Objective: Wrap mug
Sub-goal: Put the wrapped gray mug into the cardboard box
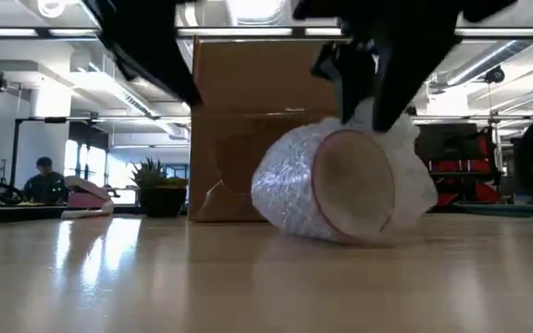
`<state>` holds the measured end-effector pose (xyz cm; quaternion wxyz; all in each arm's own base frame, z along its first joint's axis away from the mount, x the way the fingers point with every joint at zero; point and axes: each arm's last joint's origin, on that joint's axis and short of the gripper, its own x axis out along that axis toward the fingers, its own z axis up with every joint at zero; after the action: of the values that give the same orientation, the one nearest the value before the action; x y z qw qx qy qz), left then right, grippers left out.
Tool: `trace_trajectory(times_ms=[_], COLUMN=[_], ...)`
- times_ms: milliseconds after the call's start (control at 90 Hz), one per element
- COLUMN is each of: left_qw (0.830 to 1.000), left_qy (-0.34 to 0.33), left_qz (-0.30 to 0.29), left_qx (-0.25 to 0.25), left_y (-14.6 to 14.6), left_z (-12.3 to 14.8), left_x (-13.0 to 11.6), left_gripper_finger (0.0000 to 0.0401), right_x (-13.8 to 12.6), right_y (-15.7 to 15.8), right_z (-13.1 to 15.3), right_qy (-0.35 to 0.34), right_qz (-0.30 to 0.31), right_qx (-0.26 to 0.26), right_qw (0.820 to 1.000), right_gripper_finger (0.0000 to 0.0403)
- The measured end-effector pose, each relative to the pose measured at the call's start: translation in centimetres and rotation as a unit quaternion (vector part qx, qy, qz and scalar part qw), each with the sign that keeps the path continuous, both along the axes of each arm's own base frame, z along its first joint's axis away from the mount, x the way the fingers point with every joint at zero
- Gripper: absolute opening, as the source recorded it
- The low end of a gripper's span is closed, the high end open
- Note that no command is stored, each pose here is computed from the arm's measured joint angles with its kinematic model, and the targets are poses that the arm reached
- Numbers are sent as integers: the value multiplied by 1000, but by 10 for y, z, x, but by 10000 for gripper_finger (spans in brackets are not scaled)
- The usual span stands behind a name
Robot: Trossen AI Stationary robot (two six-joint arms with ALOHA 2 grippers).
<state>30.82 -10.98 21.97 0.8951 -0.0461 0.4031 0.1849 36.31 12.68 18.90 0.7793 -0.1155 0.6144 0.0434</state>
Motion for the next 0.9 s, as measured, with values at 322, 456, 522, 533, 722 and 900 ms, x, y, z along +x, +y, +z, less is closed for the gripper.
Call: trace_trajectory(times_ms=[322,456,522,533,722,900], left_qw=[999,998,996,996,992,982], left_qy=[34,51,52,52,57,55], left_qz=[2,-38,-65,-67,-89,-114], left_qx=[16,7,-20,-23,-65,-138], left_y=[53,65,68,68,70,65], left_z=[-69,-82,-84,-85,-89,-84], left_x=[56,63,66,66,65,63], left_gripper_finger=[0,0,0,0,1,0], right_x=[-10,-15,-16,-16,-21,-23], right_y=[2,0,0,0,-3,3], right_z=[-41,-53,-56,-57,-66,-55], right_qy=[-114,-142,-152,-155,-176,-180], right_qz=[-69,-92,-96,-97,-106,-80], right_qx=[-103,-150,-152,-152,-162,-157], right_qw=[986,974,972,971,965,968], right_gripper_finger=[205,178,160,157,94,29])
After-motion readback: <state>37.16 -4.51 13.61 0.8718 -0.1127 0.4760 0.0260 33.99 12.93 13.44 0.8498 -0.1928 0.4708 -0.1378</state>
